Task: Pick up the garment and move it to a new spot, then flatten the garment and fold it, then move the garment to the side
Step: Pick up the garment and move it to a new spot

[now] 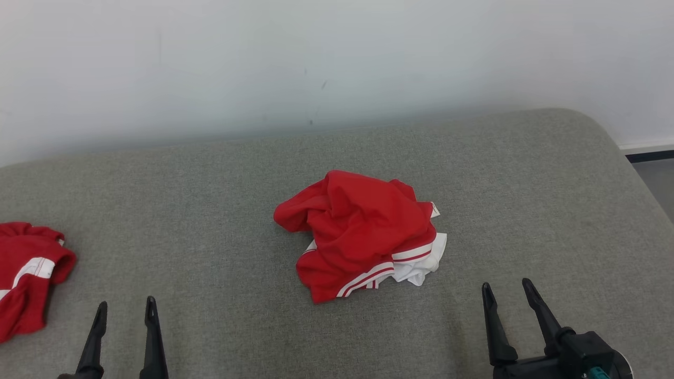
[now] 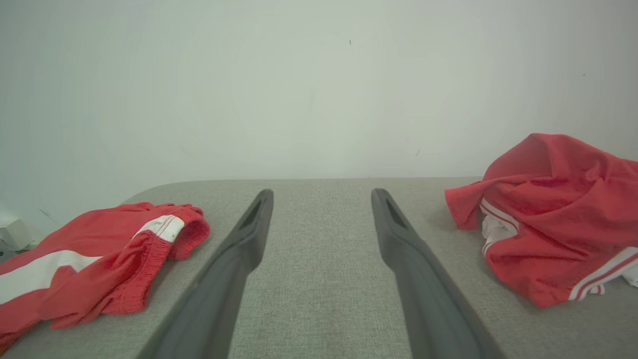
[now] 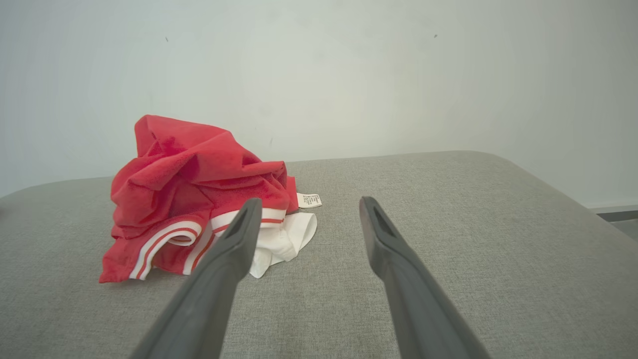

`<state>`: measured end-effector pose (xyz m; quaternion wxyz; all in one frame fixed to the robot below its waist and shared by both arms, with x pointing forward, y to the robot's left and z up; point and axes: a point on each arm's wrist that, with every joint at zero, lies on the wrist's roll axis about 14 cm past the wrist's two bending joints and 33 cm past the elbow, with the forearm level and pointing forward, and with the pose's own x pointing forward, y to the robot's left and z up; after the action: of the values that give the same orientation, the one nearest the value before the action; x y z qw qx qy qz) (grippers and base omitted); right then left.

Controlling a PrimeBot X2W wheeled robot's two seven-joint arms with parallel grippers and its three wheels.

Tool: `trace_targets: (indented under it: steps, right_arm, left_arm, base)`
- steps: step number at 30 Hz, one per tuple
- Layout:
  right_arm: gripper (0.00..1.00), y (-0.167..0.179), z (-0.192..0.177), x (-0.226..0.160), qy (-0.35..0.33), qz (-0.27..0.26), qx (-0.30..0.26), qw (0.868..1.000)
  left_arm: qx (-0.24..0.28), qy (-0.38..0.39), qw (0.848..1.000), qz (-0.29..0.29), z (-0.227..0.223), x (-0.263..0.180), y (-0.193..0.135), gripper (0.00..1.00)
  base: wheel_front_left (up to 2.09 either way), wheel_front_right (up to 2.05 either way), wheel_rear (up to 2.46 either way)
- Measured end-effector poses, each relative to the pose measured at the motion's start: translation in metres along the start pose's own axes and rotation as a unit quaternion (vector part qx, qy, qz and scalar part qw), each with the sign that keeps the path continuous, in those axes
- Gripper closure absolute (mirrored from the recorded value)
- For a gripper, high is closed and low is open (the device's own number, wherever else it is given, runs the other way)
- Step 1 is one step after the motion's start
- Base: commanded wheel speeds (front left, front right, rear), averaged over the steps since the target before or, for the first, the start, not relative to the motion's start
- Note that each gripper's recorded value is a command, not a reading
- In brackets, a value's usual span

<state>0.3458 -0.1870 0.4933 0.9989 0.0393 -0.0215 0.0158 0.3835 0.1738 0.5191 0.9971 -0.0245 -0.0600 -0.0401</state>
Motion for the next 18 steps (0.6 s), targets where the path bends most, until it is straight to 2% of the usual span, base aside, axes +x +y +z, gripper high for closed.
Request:
trace_targets:
  steps: [18]
  right_arm:
    - [0.0, 0.007, -0.004, 0.001, 0.005, 0.011, 0.002, 1.0]
  left_arm:
    - [0.013, 0.011, 0.999, 0.032, -0.005, -0.021, 0.013, 0.0]
  base:
    - [0.0, 0.0, 0.0]
